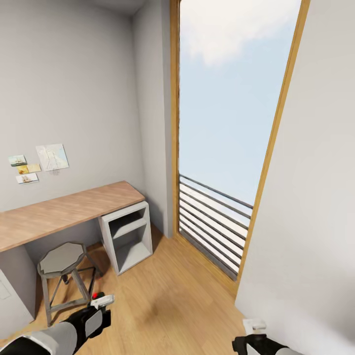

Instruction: Attach the digital camera to the camera tripod in the bedroom.

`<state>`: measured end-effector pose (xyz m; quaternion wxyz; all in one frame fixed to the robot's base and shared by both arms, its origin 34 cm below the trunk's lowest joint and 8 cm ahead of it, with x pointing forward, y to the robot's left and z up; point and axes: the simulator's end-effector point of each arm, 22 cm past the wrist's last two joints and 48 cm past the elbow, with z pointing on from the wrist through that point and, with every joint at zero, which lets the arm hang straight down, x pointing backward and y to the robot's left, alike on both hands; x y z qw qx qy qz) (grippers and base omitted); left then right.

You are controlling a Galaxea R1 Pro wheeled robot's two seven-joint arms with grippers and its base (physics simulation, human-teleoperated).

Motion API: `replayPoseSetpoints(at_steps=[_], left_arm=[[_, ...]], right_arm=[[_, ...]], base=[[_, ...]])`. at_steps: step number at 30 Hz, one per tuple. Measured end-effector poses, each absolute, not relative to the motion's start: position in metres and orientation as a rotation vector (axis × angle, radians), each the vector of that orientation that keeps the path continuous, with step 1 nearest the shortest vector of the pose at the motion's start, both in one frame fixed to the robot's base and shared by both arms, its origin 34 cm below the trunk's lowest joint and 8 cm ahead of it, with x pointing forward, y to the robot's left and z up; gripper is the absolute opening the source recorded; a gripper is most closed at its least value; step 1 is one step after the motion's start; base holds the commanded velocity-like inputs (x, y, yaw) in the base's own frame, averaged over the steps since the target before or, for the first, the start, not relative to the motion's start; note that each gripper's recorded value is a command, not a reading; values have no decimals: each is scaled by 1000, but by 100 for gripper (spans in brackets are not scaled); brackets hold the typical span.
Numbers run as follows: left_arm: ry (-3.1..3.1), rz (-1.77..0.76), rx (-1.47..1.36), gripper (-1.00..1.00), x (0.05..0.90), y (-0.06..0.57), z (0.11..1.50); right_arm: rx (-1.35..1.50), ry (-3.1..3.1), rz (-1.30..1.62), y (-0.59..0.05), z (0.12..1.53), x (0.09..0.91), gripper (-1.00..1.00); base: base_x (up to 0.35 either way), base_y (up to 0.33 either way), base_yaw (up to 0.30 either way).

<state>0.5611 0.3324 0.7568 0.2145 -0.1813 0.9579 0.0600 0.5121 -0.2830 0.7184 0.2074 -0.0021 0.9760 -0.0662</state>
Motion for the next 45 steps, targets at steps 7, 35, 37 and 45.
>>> replayPoseSetpoints(at_steps=[7, 35, 37, 45], left_arm=[[2843, 236, -513, -100, 416, 333, 680], [2891, 315, -527, -100, 264, 330, 635], [2887, 315, -528, -100, 265, 330, 635], [2883, 315, -527, -100, 265, 330, 635]], right_arm=[[8, 2770, -188, -285, 681, 438, 100], [0, 2867, -175, -277, 637, 300, 100], [-1, 2868, -174, -277, 637, 299, 100], [-2, 2872, -171, -276, 636, 298, 100]], base=[[0, 0, 0], [0, 0, 0], [0, 0, 0], [0, 0, 0]])
